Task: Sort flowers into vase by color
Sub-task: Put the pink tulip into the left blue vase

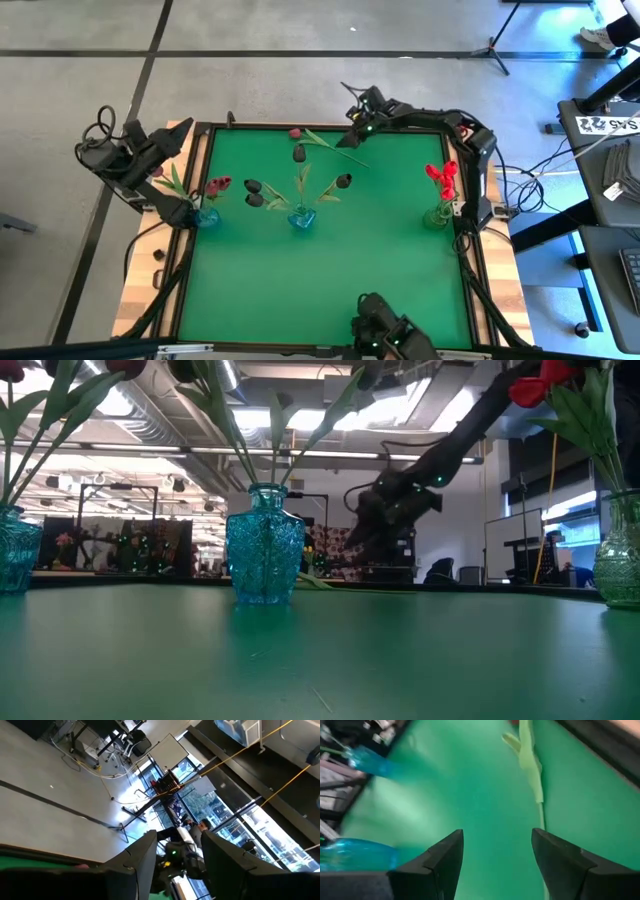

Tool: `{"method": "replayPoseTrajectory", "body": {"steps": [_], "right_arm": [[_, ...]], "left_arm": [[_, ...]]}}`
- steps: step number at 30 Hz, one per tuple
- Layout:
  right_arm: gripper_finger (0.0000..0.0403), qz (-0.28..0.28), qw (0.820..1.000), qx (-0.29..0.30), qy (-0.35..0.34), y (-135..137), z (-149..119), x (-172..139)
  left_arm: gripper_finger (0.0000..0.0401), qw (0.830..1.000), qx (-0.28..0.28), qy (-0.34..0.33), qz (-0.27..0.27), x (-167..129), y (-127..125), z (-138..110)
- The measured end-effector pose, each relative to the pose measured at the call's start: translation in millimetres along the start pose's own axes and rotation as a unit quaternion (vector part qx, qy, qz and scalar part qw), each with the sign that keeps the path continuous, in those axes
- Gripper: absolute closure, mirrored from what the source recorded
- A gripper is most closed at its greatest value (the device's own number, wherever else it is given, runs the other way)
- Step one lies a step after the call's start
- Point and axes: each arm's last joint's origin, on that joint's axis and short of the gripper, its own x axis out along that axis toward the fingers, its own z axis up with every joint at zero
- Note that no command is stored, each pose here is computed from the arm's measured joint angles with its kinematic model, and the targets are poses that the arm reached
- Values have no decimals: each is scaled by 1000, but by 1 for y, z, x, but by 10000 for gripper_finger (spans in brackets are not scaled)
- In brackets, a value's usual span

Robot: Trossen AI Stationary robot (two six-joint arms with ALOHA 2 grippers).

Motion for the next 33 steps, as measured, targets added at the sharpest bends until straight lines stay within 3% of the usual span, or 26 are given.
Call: {"method": "replayPoseTrajectory", "body": {"steps": [6, 12, 19, 24, 33], "right_arm": [[171, -86, 994, -71, 24, 6, -9, 26], [171, -191, 972, -136, 28, 15, -13, 48], [182, -231, 953, -182, 66, 21, -20, 54], [246, -268, 941, -182, 102, 19, -25, 51], [391, -279, 930, -172, 166, 17, -36, 46]], "left_arm": [[249, 1000, -9, 1, -1, 0, 0, 0], [249, 1000, -20, -9, 10, 0, 1, 0], [249, 999, -31, -11, 12, 0, 0, 0], [249, 999, -29, -12, 13, 0, 0, 0], [249, 1000, -23, -13, 14, 0, 0, -1]]}}
